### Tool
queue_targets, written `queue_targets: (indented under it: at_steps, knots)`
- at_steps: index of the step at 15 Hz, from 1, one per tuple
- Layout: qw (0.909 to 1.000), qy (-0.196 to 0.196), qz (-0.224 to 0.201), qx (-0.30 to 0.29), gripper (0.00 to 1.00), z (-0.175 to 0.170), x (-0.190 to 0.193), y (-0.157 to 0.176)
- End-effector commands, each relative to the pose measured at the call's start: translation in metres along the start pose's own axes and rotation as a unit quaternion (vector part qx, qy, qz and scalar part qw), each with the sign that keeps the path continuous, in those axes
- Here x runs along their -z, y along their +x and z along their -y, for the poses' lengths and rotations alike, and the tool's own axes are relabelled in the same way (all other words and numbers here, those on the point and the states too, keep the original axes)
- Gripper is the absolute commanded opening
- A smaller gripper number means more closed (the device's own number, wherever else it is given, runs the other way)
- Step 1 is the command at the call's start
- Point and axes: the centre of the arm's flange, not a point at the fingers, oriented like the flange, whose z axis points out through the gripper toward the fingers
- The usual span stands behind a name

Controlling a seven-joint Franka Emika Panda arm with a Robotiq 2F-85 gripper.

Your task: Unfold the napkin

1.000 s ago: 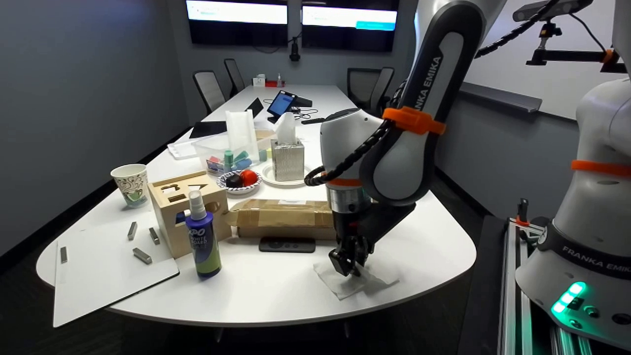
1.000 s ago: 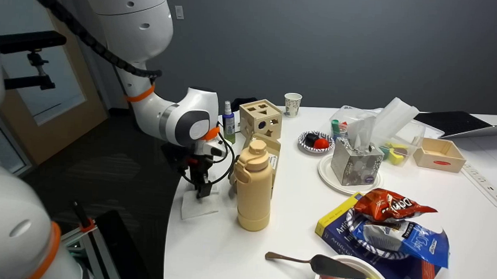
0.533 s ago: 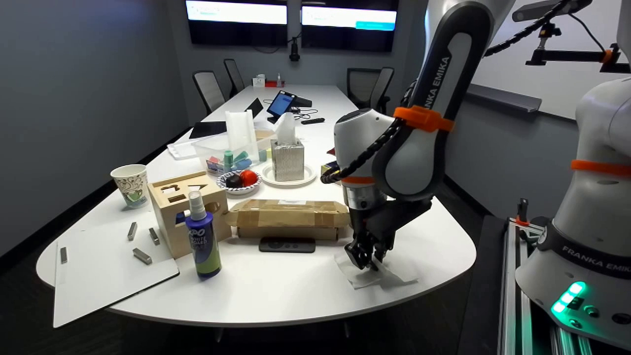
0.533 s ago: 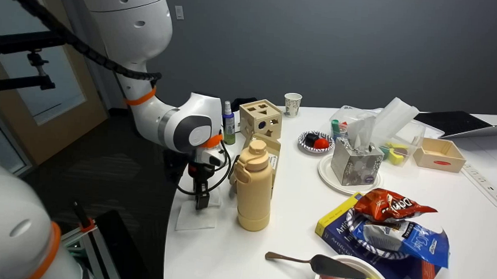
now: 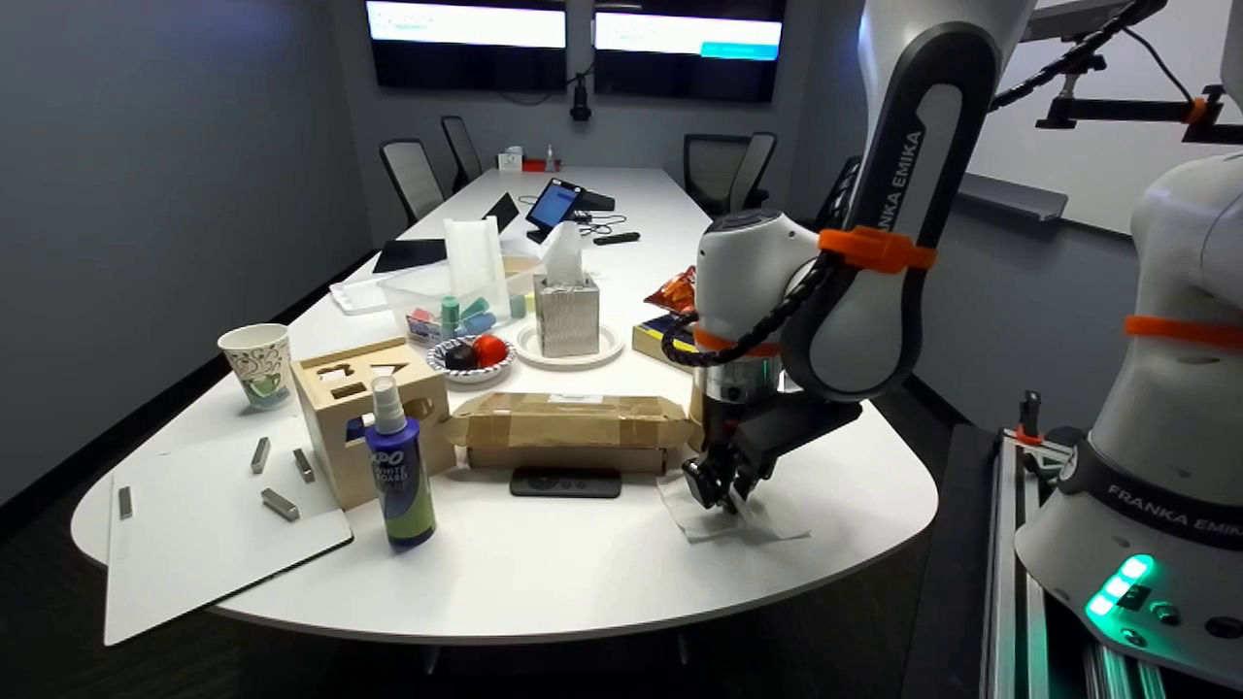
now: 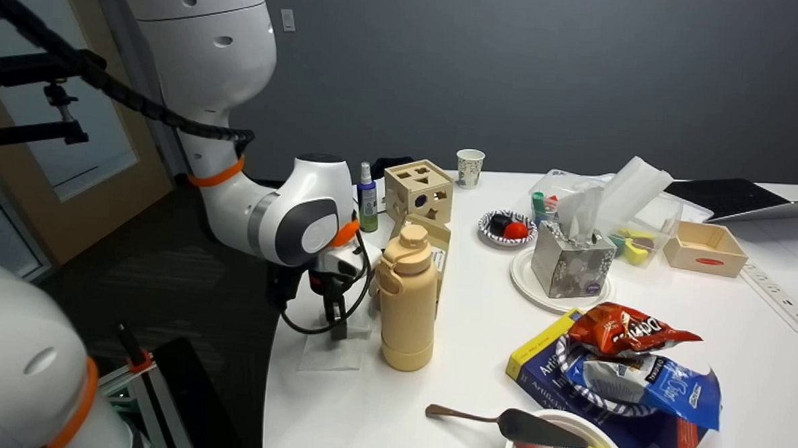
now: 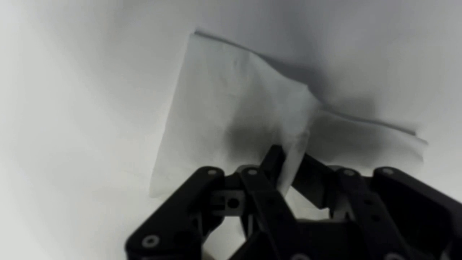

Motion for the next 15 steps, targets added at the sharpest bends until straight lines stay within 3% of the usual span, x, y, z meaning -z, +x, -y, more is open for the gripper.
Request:
queue_targets:
  at_steps: [1,4,7,11,15]
  knots:
    - [0.9993,0.011,-0.024,0.028,0.03,0.008,-0.004,-0.010]
    - [0.9971,0.011,-0.029,0.069,0.03,0.026,0.003,-0.022]
    - [0.9968,0.007,-0.007,0.079,0.03,0.038,0.003,-0.035]
    - [0.9991,-0.039,0.010,0.013,0.03,0.034,0.002,-0.043]
    - [0.9949,-0.087,0.007,-0.052,0.03,0.034,-0.002,-0.040]
